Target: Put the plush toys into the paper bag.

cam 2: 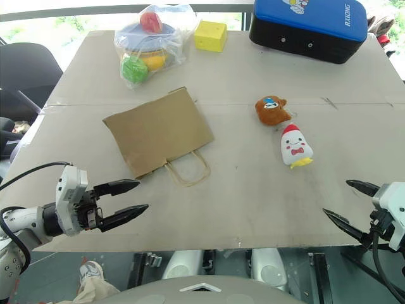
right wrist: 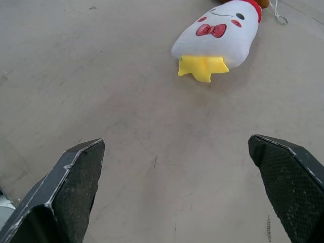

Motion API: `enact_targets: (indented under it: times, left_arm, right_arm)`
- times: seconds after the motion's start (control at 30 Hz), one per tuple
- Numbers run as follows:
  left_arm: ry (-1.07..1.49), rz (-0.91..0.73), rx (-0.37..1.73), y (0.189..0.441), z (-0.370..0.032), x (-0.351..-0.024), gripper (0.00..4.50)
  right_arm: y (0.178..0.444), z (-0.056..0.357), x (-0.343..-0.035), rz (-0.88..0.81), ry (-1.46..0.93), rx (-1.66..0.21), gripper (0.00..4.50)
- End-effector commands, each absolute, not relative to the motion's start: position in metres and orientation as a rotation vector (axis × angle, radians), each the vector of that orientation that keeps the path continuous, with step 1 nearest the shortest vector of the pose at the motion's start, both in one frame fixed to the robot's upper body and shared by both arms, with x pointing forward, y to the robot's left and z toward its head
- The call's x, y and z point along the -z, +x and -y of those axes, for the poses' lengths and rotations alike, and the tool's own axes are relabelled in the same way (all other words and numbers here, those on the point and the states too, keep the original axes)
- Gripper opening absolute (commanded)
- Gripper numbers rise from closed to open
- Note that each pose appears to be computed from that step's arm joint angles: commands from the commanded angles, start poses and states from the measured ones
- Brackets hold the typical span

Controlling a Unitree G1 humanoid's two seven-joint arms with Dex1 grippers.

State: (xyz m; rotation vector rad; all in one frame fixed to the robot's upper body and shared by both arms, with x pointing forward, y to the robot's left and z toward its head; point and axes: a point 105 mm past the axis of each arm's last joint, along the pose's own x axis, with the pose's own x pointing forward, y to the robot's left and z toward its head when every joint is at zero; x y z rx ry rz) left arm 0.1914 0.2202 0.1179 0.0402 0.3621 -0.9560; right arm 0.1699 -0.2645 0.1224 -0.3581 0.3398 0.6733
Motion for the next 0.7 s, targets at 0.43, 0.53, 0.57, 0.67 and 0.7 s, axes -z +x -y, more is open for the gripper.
enact_targets:
  times: [0.43, 0.53, 0.57, 0.67, 0.7]
  left_arm:
    - [0.673, -0.165, 1.113, 0.262, -0.189, -0.124, 4.46]
    - [0.742, -0.140, 1.154, 0.266, -0.185, -0.118, 4.46]
    - [0.751, -0.133, 1.165, 0.266, -0.184, -0.117, 4.46]
    - [0.771, -0.116, 1.191, 0.267, -0.181, -0.114, 4.46]
    - [0.779, -0.107, 1.197, 0.268, -0.180, -0.113, 4.23]
  right_arm:
    - [0.195, 0.135, -0.154, -0.055, -0.371, -1.119, 4.50]
    - [0.195, 0.131, -0.152, -0.052, -0.364, -1.125, 4.50]
    - [0.194, 0.131, -0.152, -0.054, -0.365, -1.125, 4.50]
    - [0.193, 0.131, -0.151, -0.058, -0.371, -1.122, 4.50]
    - [0.192, 0.131, -0.151, -0.058, -0.372, -1.119, 4.50]
